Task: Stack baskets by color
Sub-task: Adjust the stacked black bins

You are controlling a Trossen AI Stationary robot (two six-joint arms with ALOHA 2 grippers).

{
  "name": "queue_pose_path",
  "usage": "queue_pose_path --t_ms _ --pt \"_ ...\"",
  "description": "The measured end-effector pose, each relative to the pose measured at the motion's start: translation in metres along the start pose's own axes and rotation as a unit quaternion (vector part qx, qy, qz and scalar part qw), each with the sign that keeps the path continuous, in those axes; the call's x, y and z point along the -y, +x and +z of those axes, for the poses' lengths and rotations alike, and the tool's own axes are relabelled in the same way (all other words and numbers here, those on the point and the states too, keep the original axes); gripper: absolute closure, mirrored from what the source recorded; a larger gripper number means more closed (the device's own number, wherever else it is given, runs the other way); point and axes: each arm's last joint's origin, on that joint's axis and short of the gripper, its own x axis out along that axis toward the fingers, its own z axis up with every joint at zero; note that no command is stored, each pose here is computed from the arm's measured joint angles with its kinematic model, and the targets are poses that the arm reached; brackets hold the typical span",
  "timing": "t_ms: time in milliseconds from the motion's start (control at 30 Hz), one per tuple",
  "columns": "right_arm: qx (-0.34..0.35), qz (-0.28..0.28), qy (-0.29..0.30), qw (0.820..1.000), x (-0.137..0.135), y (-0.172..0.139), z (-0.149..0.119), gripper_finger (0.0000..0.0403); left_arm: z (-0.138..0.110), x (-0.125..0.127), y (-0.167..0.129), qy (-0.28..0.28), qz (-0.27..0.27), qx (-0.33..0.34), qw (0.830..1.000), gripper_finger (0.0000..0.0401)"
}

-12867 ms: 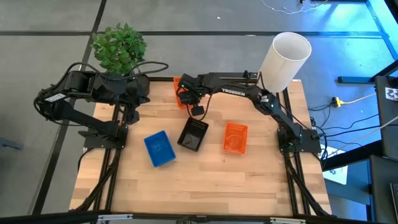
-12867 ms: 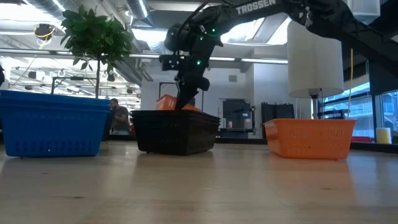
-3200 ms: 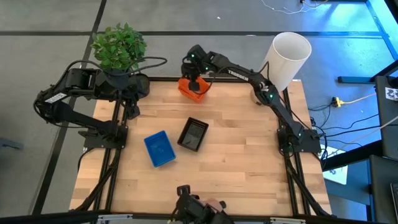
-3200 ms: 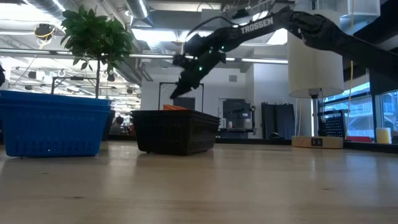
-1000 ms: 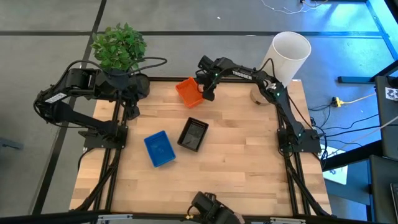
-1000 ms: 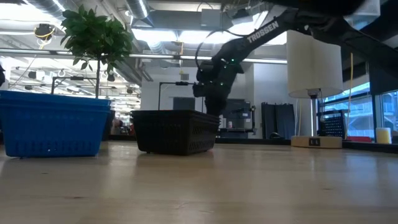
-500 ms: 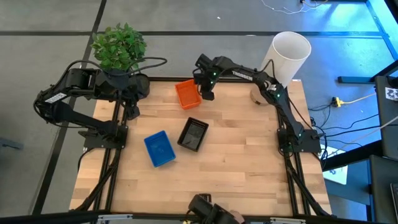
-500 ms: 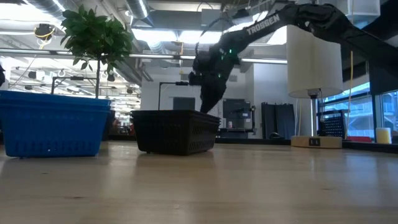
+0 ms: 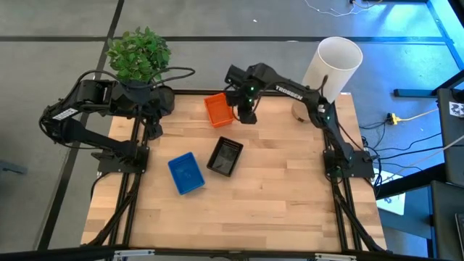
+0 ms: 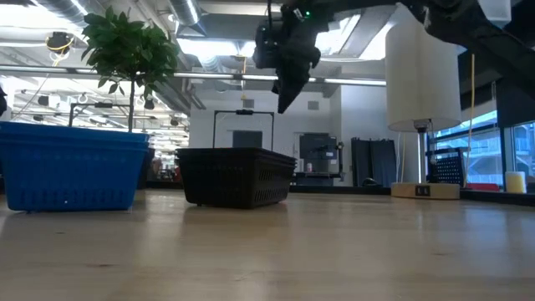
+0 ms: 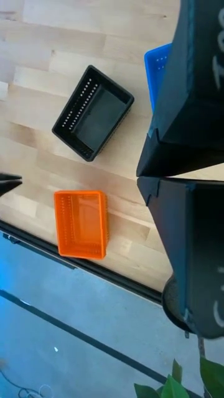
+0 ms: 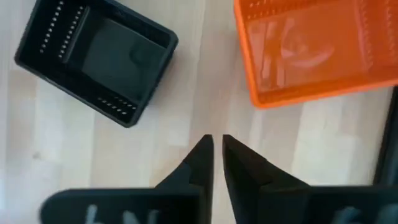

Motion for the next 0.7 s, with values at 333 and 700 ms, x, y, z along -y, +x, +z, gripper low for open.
queue_pose_path --t_ms 333,700 --pt "-0.013 0.015 -0.014 1.0 -0.038 0.014 0.019 0.029 0.0 0.001 0.0 0.013 -0.013 -0.001 1.0 0.0397" --pt "0.0 0.066 0.083 0.994 -0.045 0.051 0.031 0.0252 0.0 0.001 0.0 0.013 -0.013 -0.001 1.0 0.0397"
